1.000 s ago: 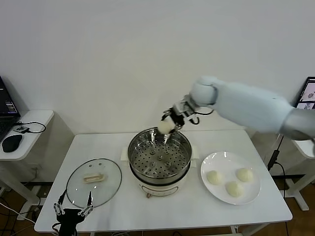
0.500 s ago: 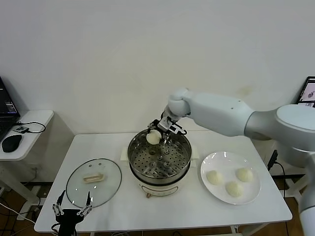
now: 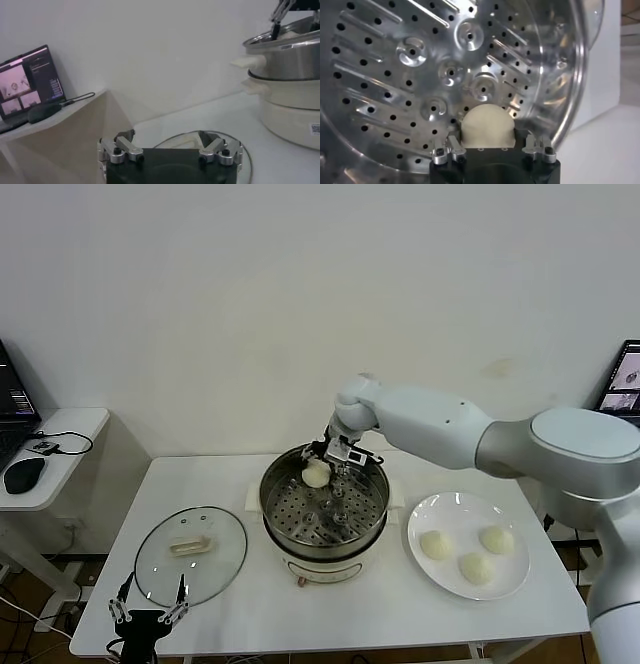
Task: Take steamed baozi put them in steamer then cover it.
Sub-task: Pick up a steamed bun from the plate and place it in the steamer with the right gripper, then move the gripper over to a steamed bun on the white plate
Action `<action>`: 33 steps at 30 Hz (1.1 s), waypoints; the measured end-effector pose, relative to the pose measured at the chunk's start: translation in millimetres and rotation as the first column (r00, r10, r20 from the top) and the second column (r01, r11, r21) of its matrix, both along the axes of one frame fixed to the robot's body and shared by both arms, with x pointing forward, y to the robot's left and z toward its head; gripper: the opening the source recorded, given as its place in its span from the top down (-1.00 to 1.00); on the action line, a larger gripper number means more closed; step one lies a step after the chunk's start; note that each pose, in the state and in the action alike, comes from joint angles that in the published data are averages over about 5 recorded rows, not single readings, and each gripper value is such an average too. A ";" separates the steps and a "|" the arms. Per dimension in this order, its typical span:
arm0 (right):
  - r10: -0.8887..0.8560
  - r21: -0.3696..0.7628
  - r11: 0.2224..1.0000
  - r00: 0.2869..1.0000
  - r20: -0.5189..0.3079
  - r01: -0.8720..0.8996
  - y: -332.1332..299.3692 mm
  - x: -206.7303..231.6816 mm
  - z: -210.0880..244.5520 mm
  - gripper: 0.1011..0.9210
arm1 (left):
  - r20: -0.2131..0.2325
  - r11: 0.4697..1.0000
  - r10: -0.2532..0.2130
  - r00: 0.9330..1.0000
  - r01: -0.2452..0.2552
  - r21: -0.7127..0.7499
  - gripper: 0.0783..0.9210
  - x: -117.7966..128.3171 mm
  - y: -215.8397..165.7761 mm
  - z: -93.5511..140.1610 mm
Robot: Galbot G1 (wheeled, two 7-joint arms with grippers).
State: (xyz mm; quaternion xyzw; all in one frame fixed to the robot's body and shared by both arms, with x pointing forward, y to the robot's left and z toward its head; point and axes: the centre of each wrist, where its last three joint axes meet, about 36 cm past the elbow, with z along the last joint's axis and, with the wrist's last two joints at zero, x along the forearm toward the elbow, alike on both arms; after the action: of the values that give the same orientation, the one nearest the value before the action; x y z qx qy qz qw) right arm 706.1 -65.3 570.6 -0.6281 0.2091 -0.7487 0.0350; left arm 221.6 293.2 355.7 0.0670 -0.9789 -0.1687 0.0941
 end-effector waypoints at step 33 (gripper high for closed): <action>-0.745 0.084 0.643 0.647 -0.164 0.761 -202.2 -104.0 90.0 -0.76 | 0.027 0.998 -0.058 0.998 0.058 0.018 -0.77 4.2 1.7 18.7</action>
State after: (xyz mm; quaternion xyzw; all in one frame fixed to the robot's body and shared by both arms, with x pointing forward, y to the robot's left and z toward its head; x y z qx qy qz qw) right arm 602.0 -267.5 660.6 -0.5215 0.5071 -0.6405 -0.2463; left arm 225.8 294.8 374.4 0.0415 -0.9802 -0.1786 0.0752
